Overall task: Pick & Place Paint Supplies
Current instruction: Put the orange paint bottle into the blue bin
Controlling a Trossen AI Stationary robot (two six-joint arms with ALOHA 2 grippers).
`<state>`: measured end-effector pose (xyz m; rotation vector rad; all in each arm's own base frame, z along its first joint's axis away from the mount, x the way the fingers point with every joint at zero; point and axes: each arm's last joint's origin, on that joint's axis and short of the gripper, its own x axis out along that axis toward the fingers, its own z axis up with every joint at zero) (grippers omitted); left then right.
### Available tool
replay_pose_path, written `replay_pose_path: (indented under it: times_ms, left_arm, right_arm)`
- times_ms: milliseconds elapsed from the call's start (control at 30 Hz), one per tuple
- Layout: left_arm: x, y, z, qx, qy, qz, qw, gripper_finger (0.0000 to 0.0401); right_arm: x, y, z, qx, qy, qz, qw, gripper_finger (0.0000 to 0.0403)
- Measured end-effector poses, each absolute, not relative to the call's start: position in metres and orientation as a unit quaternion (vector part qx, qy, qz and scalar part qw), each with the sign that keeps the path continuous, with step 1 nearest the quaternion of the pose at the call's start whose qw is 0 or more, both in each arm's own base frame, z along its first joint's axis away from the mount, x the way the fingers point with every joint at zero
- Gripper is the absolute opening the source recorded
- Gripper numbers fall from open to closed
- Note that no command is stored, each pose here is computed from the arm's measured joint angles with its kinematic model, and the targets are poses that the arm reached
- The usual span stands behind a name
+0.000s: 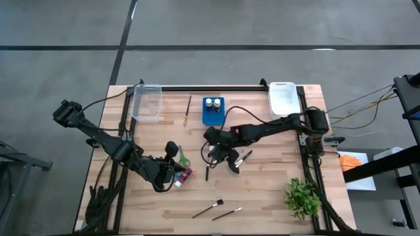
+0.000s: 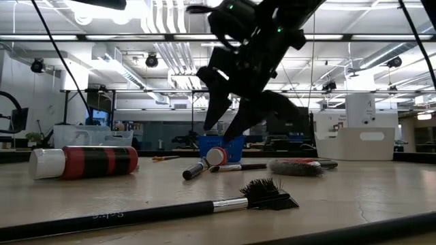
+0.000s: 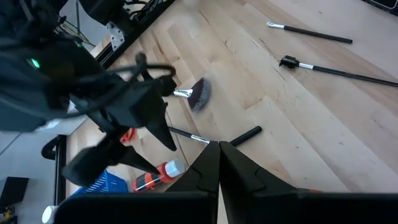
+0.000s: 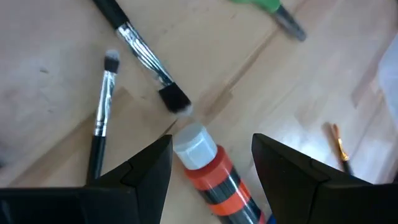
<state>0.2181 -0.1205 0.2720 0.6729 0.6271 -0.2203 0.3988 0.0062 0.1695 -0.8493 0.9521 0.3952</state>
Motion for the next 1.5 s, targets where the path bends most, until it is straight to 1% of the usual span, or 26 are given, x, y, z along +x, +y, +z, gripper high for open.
replay_pose_path:
  times_ms: [200,433,733,1100,1500]
  left_arm:
    - [0.218,-0.121,0.272,0.323,0.302,-0.106,0.891,0.0012]
    - [0.218,-0.121,0.272,0.323,0.302,-0.106,0.891,0.0012]
    - [0.218,-0.121,0.272,0.323,0.302,-0.106,0.891,0.0012]
    - [0.218,-0.121,0.272,0.327,0.301,-0.108,0.889,0.0012]
    - [0.218,-0.121,0.272,0.326,0.299,-0.107,0.89,0.0012]
  right_arm:
    - [0.405,-0.008,0.155,-0.387,0.479,0.186,0.765,0.0219]
    - [0.409,-0.024,0.158,-0.381,0.489,0.175,0.765,0.0219]
    - [0.403,-0.045,0.161,-0.357,0.501,0.172,0.77,0.0219]
    - [0.403,-0.047,0.16,-0.355,0.493,0.188,0.772,0.0219]
    - [0.403,-0.045,0.16,-0.324,0.48,0.21,0.787,0.0219]
